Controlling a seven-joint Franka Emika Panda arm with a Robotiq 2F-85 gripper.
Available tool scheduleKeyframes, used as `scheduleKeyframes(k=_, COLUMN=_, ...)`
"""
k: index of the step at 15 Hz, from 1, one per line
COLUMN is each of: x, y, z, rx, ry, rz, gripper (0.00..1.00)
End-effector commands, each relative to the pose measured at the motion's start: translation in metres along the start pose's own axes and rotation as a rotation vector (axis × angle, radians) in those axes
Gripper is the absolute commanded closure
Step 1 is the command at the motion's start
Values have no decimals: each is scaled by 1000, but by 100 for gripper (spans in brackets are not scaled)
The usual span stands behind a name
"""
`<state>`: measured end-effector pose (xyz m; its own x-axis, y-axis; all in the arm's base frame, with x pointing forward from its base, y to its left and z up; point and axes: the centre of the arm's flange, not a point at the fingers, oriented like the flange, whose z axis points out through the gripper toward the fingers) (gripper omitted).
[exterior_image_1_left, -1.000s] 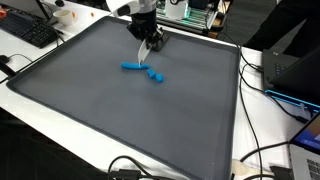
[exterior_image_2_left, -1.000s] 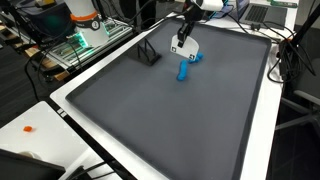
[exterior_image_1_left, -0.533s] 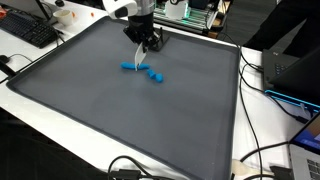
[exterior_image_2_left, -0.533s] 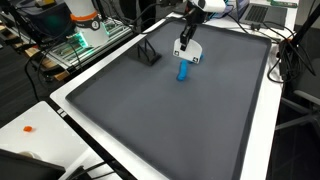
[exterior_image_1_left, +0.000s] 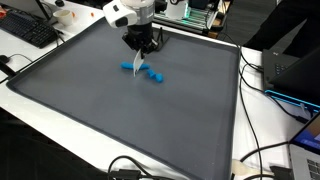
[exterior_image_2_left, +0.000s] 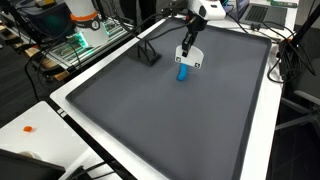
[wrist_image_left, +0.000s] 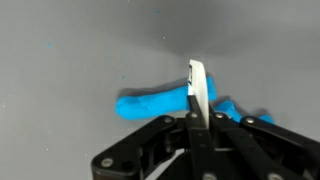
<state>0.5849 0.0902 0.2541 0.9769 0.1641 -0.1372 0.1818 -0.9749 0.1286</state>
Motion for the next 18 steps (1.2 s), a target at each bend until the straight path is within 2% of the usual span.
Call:
scheduleKeyframes(k=1, x=0, y=4, z=12, rx=-32, ry=8, rz=-44, gripper=99)
scheduleKeyframes(k=10, x=-2, y=2, z=32, rx=-51, ry=7, rz=-108, gripper=99)
scheduleKeyframes(k=18, x=-13, y=1, z=49, rx=-30, ry=6, rz=-91, gripper=99)
